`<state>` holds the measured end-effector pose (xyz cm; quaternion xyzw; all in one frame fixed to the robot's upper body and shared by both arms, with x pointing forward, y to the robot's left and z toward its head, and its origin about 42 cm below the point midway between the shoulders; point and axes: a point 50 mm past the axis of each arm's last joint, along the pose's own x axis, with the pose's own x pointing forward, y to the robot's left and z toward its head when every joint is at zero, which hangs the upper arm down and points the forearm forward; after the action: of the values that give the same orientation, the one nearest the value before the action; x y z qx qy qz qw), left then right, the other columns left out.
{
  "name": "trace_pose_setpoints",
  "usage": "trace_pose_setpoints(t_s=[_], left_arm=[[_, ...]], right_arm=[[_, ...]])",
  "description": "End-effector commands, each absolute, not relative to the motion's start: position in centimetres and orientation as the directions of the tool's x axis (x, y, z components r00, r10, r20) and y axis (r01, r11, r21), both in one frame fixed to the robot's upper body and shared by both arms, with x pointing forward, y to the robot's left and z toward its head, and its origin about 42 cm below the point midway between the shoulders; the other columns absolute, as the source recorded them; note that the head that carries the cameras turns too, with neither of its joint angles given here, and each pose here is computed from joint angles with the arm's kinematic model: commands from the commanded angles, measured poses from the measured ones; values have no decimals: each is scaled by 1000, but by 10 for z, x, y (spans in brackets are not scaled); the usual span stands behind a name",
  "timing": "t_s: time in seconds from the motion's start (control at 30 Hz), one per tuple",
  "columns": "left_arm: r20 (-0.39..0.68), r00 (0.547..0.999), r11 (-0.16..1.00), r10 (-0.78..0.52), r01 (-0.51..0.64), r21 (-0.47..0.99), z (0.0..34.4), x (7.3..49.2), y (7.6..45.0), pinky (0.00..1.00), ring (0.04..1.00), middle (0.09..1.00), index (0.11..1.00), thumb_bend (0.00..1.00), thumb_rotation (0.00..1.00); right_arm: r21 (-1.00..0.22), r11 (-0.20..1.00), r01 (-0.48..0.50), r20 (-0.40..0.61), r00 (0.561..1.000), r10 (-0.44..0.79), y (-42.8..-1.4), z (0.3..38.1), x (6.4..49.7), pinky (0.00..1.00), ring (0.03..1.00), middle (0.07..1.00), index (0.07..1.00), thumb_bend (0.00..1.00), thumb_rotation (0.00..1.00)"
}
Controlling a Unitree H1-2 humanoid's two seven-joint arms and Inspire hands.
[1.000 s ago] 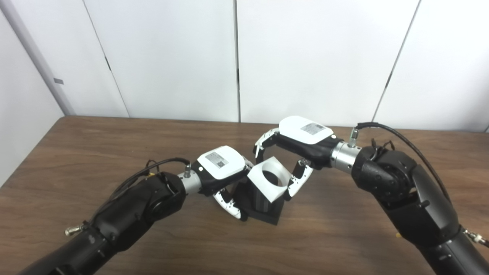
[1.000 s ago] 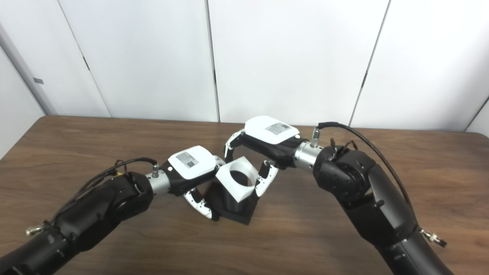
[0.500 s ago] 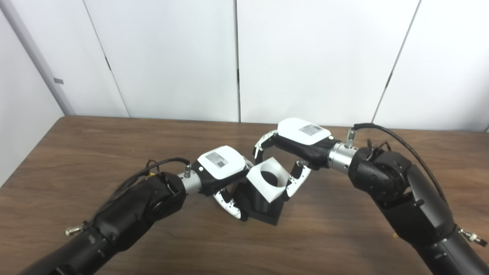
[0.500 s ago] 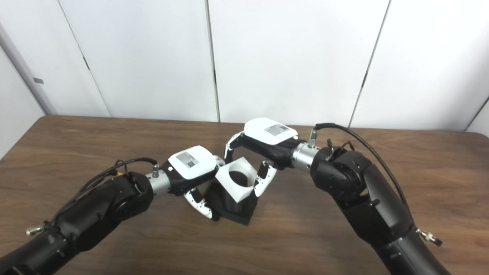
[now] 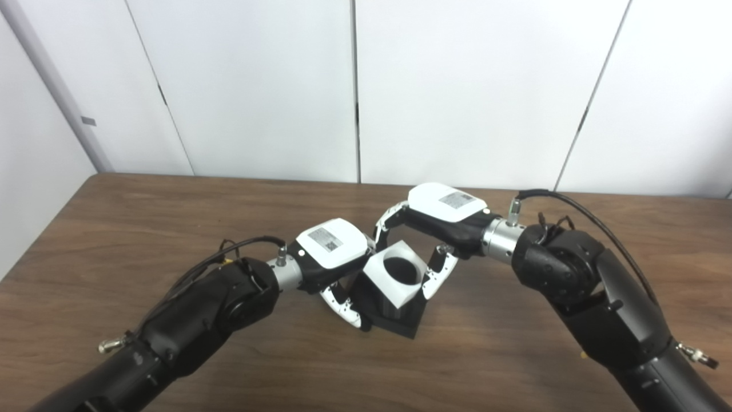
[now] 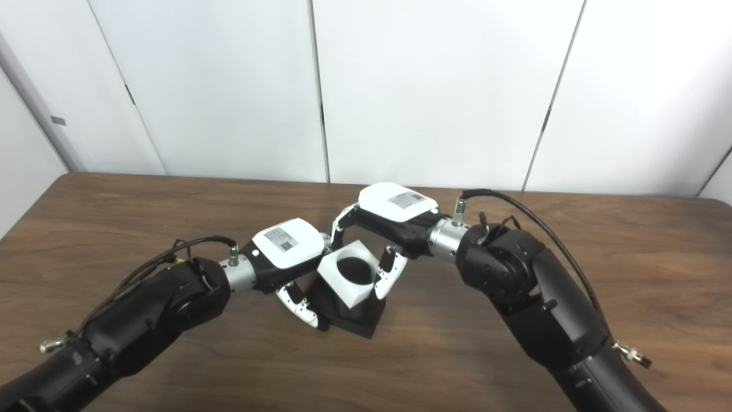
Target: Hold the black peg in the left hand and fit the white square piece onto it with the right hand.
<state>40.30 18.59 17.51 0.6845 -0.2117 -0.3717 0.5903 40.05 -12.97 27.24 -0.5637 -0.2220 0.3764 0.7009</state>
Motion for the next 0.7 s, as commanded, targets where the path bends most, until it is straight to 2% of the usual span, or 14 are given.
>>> trace_pose_setpoints(t_s=[0.0, 0.23, 0.43, 0.53, 0.57, 0.6, 0.67], left_arm=[[-476, 552, -386, -685, 280, 879, 125, 376, 182, 763, 826, 822, 493, 517, 85], [-473, 549, -380, -689, 283, 881, 123, 377, 182, 746, 817, 816, 493, 517, 84], [-478, 551, -382, -684, 288, 878, 123, 376, 181, 749, 826, 819, 493, 518, 85], [-478, 552, -380, -683, 291, 878, 122, 375, 182, 756, 826, 821, 493, 518, 85], [-480, 551, -381, -683, 292, 877, 122, 375, 182, 758, 826, 822, 493, 518, 84], [-481, 551, -382, -682, 292, 877, 122, 375, 182, 757, 827, 823, 493, 518, 84], [-479, 551, -381, -683, 291, 878, 123, 375, 183, 750, 825, 823, 493, 519, 83]], right_arm=[[-974, 59, -217, -78, 573, 816, -114, 297, 402, 762, 803, 747, 477, 520, 134], [-968, -60, -243, -187, 542, 820, -105, 292, 397, 782, 823, 754, 477, 520, 134], [-951, -161, -264, -287, 560, 777, -107, 288, 398, 817, 831, 761, 483, 519, 139], [-941, -193, -277, -324, 574, 752, -109, 288, 398, 804, 825, 776, 494, 519, 154], [-940, -194, -280, -327, 577, 748, -110, 289, 398, 797, 821, 781, 610, 707, 253], [-939, -193, -284, -329, 580, 746, -110, 289, 398, 792, 817, 783, 665, 796, 306], [-937, -193, -290, -333, 583, 741, -112, 289, 398, 796, 820, 790, 696, 847, 341]])
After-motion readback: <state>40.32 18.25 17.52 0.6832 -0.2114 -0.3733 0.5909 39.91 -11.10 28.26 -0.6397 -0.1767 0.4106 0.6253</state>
